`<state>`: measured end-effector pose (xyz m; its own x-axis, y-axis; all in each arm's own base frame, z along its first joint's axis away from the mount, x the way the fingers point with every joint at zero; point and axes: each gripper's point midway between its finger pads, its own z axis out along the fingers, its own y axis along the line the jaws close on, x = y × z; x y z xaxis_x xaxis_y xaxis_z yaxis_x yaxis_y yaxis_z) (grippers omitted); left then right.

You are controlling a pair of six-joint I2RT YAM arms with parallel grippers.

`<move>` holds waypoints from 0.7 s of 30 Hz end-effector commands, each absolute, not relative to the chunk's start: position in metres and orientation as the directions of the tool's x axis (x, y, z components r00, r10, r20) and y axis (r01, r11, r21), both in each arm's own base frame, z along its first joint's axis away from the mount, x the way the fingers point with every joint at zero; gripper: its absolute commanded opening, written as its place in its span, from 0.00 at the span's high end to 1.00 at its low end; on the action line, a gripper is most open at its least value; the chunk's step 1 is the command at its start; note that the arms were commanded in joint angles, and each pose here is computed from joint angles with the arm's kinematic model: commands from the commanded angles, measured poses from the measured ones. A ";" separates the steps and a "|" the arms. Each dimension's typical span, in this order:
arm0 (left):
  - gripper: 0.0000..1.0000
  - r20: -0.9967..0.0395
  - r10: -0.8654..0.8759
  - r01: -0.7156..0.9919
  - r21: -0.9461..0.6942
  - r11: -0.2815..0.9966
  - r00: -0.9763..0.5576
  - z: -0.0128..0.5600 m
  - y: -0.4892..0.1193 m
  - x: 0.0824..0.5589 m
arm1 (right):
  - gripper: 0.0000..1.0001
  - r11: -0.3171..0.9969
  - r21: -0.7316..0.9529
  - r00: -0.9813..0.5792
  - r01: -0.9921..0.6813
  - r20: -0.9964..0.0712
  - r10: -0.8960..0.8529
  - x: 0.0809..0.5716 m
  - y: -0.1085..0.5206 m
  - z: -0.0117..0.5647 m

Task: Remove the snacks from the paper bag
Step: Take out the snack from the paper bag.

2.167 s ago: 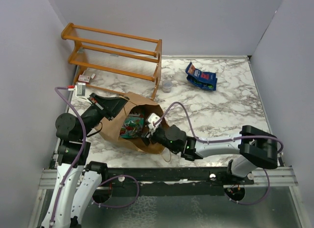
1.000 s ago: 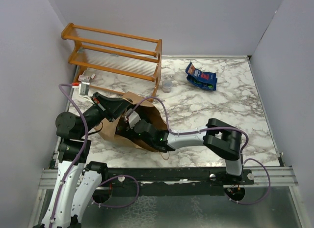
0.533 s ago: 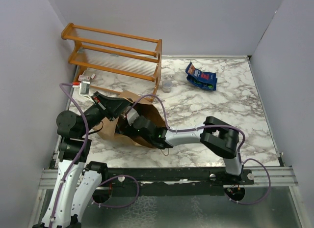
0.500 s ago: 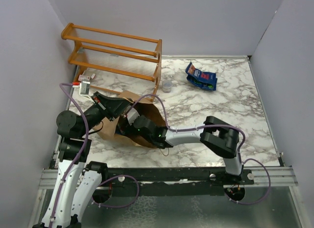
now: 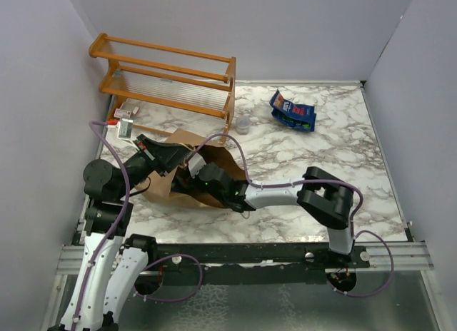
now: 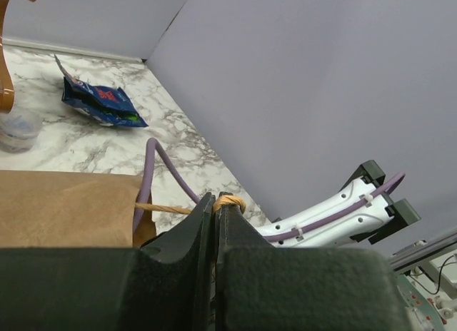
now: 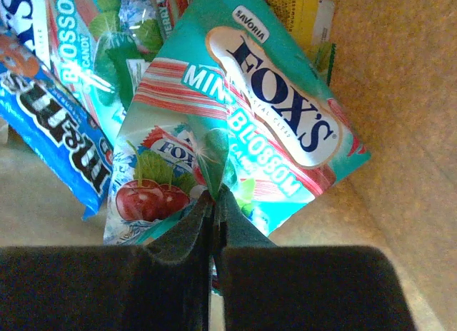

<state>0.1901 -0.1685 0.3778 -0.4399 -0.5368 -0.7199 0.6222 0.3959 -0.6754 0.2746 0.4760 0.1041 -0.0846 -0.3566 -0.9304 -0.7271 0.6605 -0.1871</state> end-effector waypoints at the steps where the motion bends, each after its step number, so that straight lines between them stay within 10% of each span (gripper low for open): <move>1: 1.00 -0.745 -0.550 0.656 -0.634 0.409 -0.378 0.394 -0.165 0.185 | 0.99 0.628 -0.175 -0.031 -0.759 -0.952 -0.303 0.267 0.467 0.148; 21: 1.00 -0.731 -0.607 0.582 -0.651 0.486 -0.311 0.395 -0.149 0.199 | 0.99 0.522 -0.145 0.069 -0.841 -0.984 -0.162 0.216 0.414 0.246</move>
